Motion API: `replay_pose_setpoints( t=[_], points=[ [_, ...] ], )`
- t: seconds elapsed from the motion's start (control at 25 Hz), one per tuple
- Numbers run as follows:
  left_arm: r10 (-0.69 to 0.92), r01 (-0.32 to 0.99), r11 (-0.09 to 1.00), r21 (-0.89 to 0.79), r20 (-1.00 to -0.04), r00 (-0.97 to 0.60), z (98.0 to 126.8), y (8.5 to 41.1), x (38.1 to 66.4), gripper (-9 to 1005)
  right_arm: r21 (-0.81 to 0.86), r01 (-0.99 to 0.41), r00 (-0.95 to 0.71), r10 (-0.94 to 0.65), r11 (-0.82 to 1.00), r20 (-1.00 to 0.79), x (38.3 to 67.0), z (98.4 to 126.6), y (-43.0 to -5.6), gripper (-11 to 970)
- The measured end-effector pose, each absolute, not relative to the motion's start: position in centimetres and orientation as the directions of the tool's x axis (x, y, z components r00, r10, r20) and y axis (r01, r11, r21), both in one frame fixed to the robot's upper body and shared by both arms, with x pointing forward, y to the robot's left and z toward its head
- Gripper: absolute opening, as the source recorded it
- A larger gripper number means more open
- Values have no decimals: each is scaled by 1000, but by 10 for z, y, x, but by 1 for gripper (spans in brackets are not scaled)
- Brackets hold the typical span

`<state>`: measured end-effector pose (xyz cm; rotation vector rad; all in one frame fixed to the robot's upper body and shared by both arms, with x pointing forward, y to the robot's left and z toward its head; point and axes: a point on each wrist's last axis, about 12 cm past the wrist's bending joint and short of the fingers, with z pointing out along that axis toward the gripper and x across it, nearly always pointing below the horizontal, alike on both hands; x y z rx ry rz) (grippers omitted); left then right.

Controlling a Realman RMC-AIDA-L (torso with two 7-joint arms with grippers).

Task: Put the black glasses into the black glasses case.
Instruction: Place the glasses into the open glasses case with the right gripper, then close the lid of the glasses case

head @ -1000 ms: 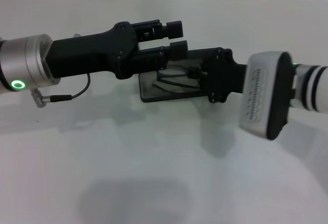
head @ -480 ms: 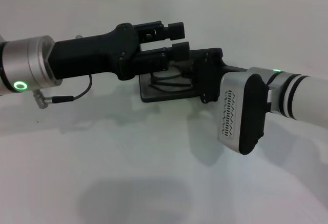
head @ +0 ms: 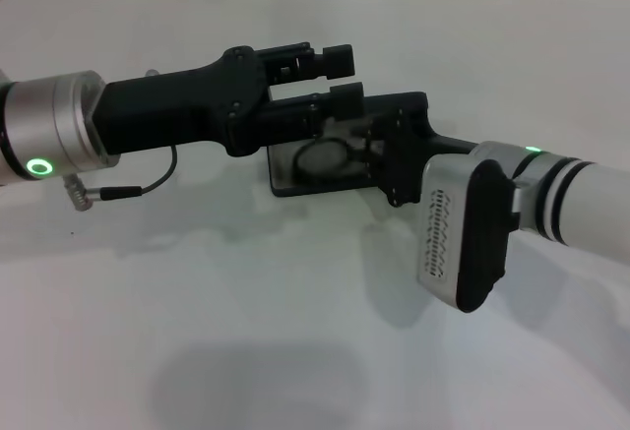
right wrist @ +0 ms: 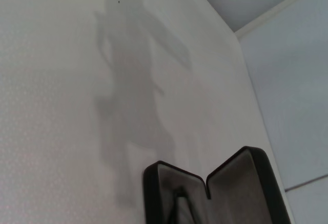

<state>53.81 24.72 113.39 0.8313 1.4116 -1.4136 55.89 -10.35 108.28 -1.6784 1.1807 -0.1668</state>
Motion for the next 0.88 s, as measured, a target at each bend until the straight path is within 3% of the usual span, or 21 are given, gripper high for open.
replay_pose_setpoints(
  t=[0.16, 0.28, 0.52, 0.68, 0.88],
  points=[
    [-150, 927, 134, -351, -932, -331, 1132, 248, 540, 614, -744, -663, 463, -732, 87, -499, 555, 1089, -112, 157],
    [-150, 898, 223, -380, -923, -354, 1127, 250, 550, 613, -643, -753, 412, -659, 142, -629, 555, 1102, -131, 182],
    [-78, 799, 443, -407, -905, -418, 1123, 228, 597, 613, -268, -956, 182, -473, 121, -862, 553, 1113, -199, 207],
    [3, 735, 569, -368, -893, -450, 1118, 209, 622, 613, -79, -986, 21, -367, 145, -930, 551, 1110, -238, 216],
    [159, 689, 687, -231, -878, -452, 1112, 187, 645, 612, -14, -967, -68, -310, 255, -948, 546, 1102, -267, 227]
  ],
)
